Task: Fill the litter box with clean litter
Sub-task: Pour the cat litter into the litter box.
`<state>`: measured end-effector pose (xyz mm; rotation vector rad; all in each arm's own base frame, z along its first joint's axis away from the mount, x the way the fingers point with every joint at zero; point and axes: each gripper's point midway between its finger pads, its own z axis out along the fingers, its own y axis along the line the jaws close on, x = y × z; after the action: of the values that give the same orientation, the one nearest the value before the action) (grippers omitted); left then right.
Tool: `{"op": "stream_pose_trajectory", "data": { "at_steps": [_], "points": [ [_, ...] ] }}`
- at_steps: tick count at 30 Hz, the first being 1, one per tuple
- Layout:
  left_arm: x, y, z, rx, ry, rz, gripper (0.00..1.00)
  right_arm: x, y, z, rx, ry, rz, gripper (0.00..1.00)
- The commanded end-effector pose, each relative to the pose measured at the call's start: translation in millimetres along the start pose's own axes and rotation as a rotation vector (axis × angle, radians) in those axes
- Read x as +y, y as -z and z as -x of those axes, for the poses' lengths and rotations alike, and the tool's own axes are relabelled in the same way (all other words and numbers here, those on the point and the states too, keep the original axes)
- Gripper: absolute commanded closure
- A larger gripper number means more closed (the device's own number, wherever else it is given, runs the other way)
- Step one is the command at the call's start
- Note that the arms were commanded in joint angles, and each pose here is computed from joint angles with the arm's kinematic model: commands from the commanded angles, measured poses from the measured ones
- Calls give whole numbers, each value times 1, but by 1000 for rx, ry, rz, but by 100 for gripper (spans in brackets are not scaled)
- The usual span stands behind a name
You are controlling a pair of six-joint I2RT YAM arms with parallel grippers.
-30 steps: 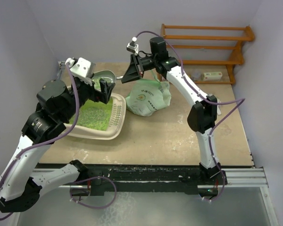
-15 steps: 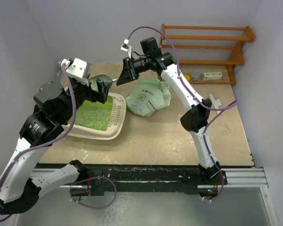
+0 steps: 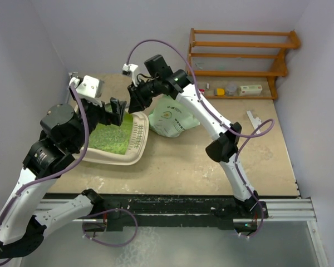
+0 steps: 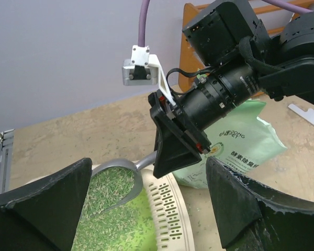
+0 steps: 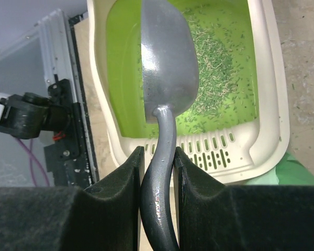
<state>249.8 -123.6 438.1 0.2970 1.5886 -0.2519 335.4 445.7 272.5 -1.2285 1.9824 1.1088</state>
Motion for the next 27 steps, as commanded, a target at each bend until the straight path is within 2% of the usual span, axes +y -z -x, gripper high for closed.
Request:
{"op": "stream_pose_trajectory", "data": {
  "at_steps": [1, 9, 21, 27],
  "points": [
    [8, 9, 16, -79, 48, 36, 14, -1, 15, 40, -111, 172, -114, 100],
    [11, 17, 9, -94, 88, 45, 15, -4, 22, 73, -209, 299, -197, 100],
    [12, 19, 3, -78, 72, 44, 15, -14, 30, 97, -252, 483, -360, 100],
    [13, 19, 2, -77, 65, 49, 15, -13, 34, 97, -234, 554, -398, 100]
  ]
}}
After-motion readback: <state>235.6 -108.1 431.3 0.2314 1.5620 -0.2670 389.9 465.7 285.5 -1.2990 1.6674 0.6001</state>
